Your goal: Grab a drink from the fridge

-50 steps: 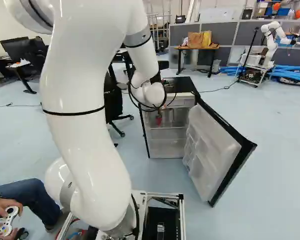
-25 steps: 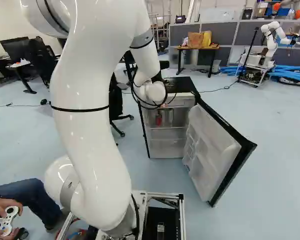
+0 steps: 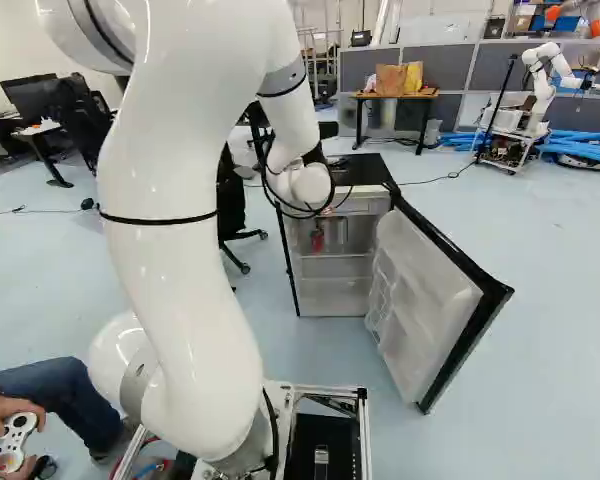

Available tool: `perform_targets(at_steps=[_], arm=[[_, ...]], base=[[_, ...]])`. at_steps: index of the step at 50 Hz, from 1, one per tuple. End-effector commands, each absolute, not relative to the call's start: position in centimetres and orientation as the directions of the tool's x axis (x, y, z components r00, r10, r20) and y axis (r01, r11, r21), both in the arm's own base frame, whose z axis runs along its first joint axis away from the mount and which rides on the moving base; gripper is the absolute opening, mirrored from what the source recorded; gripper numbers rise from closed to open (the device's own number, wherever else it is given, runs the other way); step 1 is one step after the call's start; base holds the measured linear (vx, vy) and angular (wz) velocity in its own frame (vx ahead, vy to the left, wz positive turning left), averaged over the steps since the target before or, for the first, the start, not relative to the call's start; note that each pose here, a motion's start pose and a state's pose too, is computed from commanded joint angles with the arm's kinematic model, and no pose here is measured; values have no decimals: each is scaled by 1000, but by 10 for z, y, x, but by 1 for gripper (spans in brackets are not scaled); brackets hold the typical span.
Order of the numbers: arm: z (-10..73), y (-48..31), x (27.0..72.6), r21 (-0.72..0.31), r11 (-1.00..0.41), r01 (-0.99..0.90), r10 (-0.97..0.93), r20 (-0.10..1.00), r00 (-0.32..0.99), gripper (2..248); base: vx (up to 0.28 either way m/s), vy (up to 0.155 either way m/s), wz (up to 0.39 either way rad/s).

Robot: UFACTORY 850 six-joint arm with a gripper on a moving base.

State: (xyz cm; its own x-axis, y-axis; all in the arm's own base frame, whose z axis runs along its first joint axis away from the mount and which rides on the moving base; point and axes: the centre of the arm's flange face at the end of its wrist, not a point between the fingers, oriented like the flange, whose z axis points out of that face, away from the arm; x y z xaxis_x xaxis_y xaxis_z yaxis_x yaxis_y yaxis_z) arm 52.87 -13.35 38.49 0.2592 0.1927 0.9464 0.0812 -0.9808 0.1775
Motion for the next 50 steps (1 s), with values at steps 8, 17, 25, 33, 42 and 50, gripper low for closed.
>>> perform_targets(at_steps=[8, 17, 25, 33, 42, 50], arm=[[386, -132, 514, 175, -982, 77, 189, 945, 267, 247], [388, -134, 496, 172, -983, 65, 183, 943, 277, 247], [390, -141, 484, 171, -984, 45, 177, 943, 283, 247], [395, -151, 472, 170, -985, 7, 164, 940, 299, 247], [401, -166, 461, 161, -985, -58, 132, 931, 341, 247], [405, -180, 452, 149, -981, -123, 91, 919, 383, 247]], base=[[0, 0, 0], [0, 0, 0], [0, 0, 0], [0, 0, 0], [0, 0, 0], [0, 0, 0]])
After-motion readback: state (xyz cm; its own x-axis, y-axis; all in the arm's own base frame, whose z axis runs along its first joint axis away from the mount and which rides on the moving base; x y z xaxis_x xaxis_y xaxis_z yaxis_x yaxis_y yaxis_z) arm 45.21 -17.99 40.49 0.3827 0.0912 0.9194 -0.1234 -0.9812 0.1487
